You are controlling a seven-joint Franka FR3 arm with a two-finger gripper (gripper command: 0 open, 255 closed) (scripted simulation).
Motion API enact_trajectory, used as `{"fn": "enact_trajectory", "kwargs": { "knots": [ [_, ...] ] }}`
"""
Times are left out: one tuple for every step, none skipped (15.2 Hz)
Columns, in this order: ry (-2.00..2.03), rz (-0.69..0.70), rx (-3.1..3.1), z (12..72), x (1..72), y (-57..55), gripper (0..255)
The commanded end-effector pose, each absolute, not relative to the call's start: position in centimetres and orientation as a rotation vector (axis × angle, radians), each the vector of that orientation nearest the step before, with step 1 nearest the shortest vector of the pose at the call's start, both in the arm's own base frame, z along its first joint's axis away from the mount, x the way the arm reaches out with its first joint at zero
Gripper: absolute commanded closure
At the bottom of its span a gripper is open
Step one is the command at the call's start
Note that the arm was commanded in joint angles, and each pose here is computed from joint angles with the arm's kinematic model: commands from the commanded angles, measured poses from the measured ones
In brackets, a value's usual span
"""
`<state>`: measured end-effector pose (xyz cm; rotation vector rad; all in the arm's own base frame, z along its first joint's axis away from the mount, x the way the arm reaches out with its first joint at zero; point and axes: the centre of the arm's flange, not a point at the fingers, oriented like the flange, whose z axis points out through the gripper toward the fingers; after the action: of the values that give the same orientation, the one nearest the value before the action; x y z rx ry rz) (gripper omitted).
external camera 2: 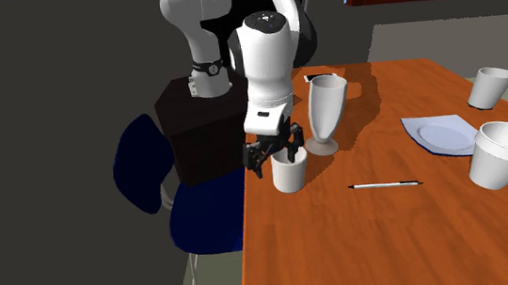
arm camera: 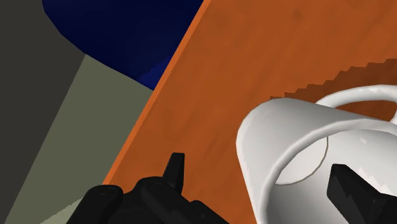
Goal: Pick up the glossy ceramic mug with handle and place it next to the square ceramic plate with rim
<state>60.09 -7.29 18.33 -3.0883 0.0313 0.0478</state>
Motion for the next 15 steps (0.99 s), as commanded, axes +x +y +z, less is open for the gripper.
{"fn": "enact_trajectory", "kwargs": {
  "knots": [
    [0.031, 0.048, -3.088, 18.3, 60.1, -7.3, 255],
    [0.031, 0.048, -3.088, 18.3, 60.1, -7.3, 255],
    [0.031, 0.048, -3.088, 18.3, 60.1, -7.3, 255],
    [0.031, 0.048, -3.088, 18.3, 60.1, -7.3, 255],
    [0.031, 0.048, -3.088, 18.3, 60.1, -7.3, 255],
    [0.031, 0.048, -3.088, 18.3, 60.1, -7.3, 255],
    [0.031, 0.048, -3.088, 18.3, 60.1, -7.3, 255],
    [0.031, 0.048, -3.088, 18.3, 60.1, -7.3, 255],
    [0.031, 0.048, -3.088, 18.3, 60.1, -7.3, 255],
    [0.031, 0.048, -3.088, 18.3, 60.1, -7.3, 255],
    [0.031, 0.048, -3.088, 18.9, 60.1, -7.3, 255],
    [0.031, 0.048, -3.088, 19.4, 60.1, -7.3, 255],
    [0.031, 0.048, -3.088, 19.9, 60.1, -7.3, 255],
    [0.031, 0.048, -3.088, 20.4, 60.1, -7.3, 255],
    [0.031, 0.048, -3.088, 21.0, 60.1, -7.3, 255]
  ]
}}
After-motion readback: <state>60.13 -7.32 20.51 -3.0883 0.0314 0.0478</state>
